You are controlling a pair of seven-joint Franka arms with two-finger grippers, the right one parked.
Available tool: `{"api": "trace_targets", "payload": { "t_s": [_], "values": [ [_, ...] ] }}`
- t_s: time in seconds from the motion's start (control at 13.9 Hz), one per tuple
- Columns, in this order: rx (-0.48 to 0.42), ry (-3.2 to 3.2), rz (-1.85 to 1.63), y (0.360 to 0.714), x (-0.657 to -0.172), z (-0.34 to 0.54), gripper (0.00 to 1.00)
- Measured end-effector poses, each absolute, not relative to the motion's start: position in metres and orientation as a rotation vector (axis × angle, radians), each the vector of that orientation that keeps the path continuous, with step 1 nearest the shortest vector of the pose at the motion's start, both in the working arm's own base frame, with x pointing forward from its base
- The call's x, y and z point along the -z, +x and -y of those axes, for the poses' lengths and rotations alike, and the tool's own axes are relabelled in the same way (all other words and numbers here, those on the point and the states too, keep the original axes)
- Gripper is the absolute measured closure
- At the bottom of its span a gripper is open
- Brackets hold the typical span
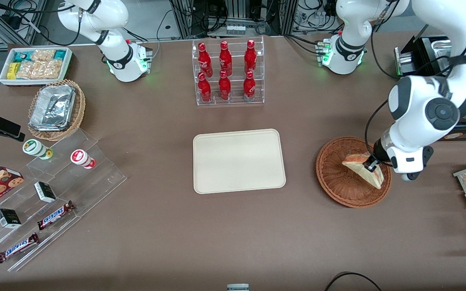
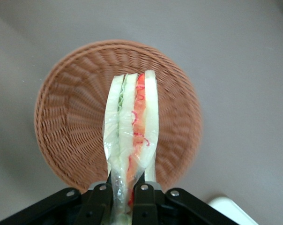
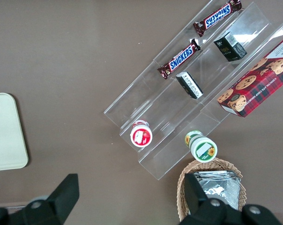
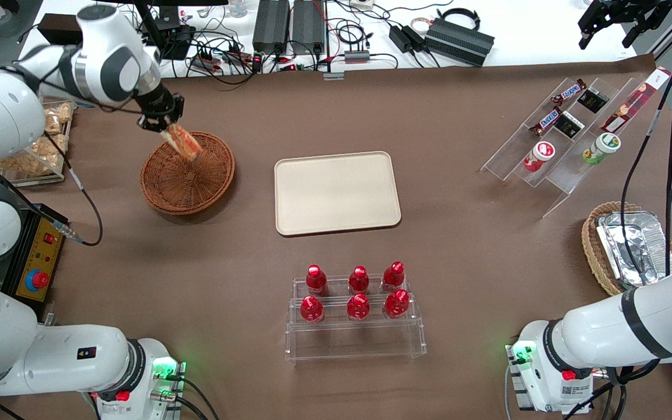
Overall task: Place sandwich from basket to tray
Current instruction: 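Lift the sandwich and carry it with the left gripper over the white tray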
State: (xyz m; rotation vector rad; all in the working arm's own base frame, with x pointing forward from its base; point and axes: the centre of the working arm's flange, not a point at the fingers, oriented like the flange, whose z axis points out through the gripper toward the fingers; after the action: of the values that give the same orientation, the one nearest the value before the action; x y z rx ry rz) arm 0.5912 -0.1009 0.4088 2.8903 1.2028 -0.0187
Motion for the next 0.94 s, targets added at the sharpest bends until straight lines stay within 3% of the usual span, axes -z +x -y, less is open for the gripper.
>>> {"api": "trace_targets", "payload": {
  "t_s": [0.29, 0.94],
  "values": [
    [0.045, 2.956, -0.936, 0.588, -0.413, 0.209, 0.85],
    [0.128, 3.125, -0.435, 0.516, -0.343, 0.413, 0.85]
  ]
}}
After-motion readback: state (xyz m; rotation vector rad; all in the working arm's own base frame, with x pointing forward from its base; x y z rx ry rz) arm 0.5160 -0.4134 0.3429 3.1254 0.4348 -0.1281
